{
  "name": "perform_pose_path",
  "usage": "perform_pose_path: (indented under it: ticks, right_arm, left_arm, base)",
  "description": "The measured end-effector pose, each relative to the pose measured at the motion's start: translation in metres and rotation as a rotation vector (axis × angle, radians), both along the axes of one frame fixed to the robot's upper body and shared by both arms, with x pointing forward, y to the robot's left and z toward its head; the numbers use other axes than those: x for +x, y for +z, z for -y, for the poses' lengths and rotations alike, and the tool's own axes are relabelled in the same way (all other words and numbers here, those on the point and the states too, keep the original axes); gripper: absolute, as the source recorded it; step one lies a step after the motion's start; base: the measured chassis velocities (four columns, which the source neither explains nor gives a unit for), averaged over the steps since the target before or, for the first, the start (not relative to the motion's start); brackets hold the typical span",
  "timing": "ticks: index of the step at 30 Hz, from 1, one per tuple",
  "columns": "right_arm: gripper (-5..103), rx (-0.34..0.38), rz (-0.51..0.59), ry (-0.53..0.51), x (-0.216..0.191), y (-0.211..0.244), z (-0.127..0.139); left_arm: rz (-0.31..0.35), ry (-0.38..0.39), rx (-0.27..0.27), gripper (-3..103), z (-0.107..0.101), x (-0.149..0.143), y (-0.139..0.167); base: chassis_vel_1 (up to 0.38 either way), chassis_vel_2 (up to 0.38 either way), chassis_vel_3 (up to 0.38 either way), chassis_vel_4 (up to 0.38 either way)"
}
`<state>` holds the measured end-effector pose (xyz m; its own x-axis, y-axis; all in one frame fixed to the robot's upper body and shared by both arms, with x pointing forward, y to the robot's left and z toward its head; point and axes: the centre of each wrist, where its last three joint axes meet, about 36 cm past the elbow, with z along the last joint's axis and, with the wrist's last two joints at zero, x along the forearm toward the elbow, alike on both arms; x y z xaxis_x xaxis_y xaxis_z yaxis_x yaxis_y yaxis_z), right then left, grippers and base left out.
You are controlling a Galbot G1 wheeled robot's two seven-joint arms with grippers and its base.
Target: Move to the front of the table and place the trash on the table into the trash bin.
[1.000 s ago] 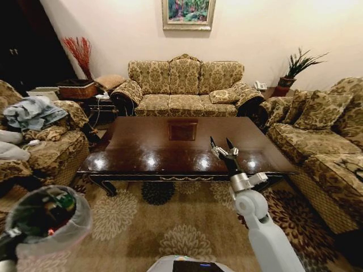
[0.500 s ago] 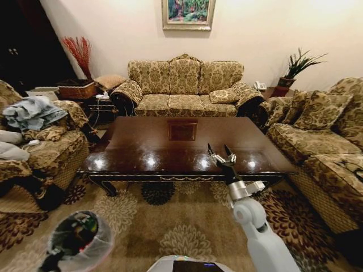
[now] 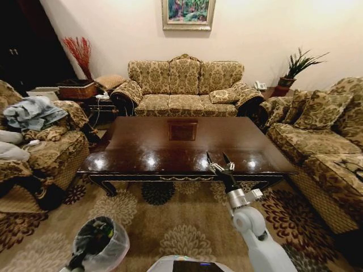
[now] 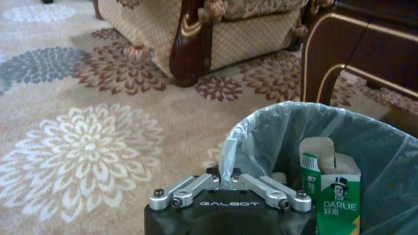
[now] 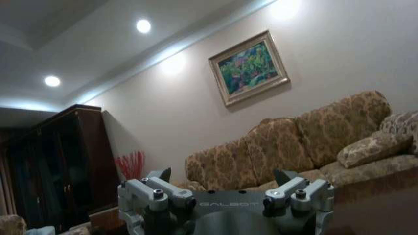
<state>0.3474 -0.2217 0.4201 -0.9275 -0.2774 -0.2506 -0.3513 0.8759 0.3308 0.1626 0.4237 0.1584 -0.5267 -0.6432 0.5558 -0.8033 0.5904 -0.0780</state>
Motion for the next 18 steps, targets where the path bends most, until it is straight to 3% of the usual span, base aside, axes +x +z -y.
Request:
perform_pose_path:
  ticks: [9,18]
  right_arm:
    - [100,-0.002,-0.020,-0.017,-0.007,-0.006,0.004]
    - [100,-0.016,-0.017,-0.031,-0.013,-0.004,0.007]
  left_arm:
    - [-0.045,-0.004,0.005,3,-0.015,0.022,-0.024]
    - [-0.090,-0.012,-0.017,3,-0.015,0.014,-0.056]
  base:
    - [0.000,0.000,0.000,0.000]
    - [0.000,0.000,0.000,0.000]
